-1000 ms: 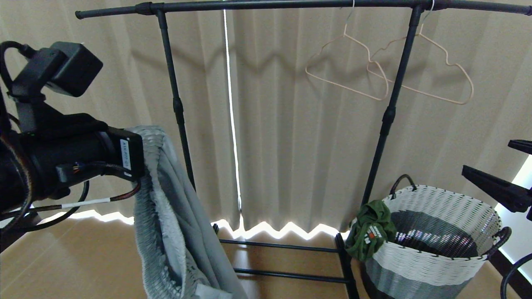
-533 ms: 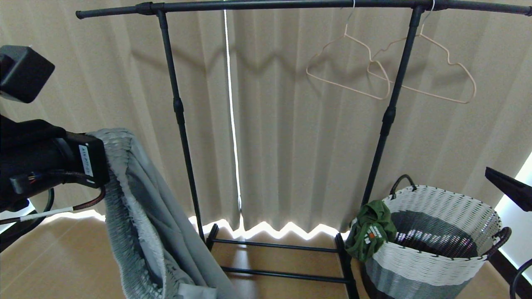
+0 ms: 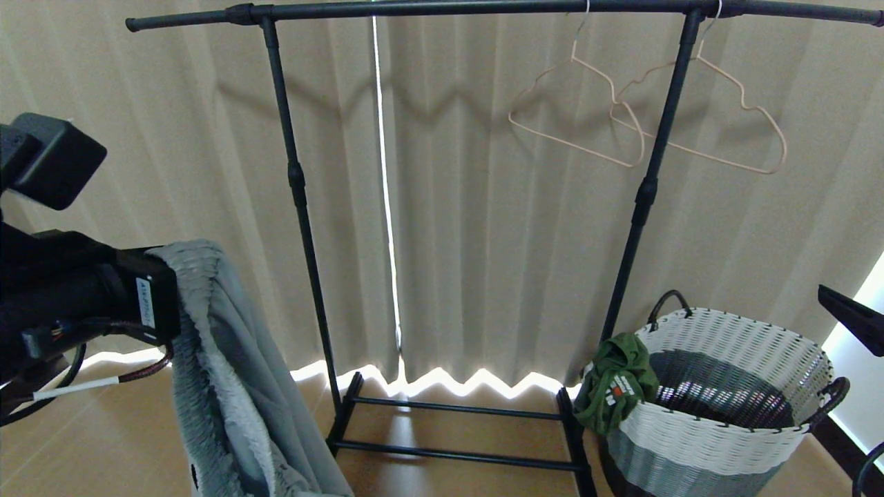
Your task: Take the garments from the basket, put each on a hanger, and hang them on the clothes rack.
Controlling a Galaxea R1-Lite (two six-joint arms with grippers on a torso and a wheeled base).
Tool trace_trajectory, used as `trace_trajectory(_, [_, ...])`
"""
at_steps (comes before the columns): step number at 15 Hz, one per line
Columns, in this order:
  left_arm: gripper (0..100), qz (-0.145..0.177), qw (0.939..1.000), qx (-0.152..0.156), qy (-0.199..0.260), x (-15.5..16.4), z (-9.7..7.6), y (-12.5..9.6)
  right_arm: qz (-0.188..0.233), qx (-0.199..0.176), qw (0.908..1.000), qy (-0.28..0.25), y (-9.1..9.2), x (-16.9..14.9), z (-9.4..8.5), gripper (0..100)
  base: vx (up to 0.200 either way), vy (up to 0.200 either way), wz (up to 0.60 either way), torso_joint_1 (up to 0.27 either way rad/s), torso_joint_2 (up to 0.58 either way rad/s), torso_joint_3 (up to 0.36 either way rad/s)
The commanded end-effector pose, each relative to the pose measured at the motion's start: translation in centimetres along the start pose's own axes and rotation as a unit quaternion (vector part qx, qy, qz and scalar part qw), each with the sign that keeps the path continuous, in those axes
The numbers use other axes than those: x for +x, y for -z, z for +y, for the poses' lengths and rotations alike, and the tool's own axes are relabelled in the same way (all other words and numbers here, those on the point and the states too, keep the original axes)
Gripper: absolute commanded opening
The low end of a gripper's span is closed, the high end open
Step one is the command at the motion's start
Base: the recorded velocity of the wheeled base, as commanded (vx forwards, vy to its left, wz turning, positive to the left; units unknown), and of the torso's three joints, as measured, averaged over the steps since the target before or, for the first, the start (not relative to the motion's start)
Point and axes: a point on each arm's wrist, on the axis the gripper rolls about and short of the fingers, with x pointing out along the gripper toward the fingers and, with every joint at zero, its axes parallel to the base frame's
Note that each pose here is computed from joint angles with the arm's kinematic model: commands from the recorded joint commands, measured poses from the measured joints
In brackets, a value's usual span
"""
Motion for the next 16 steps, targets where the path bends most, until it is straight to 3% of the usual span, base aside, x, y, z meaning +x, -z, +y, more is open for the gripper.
trace_trajectory(1, [0,-0.002,1.0000,0.001,0.002,-1.0,0.0,0.7,-0.001,0.000,1.0000,0.000,0.0,-0.1,0.0,100,0.000,0.000,0.00,0.000,0.00,0.000])
trace_trajectory(5, [0,-0.012,0.9999,-0.001,0.009,-1.7,0.1,0.7,-0.003,-0.001,1.0000,0.001,-0.2,-0.1,0.0,100,0.000,0.000,0.00,0.000,0.00,0.000])
trace_trajectory(9, [0,-0.002,0.9999,0.005,0.010,-1.5,0.0,1.3,-0.004,-0.001,1.0000,0.001,-0.2,-0.1,0.0,100,0.000,0.000,0.00,0.067,-0.23,-0.228])
trace_trajectory(16, [0,0.011,0.9998,0.007,0.012,-1.4,-0.1,2.2,-0.004,-0.001,1.0000,0.000,-0.2,0.0,0.0,100,0.000,0.000,0.00,0.182,-0.51,-0.290])
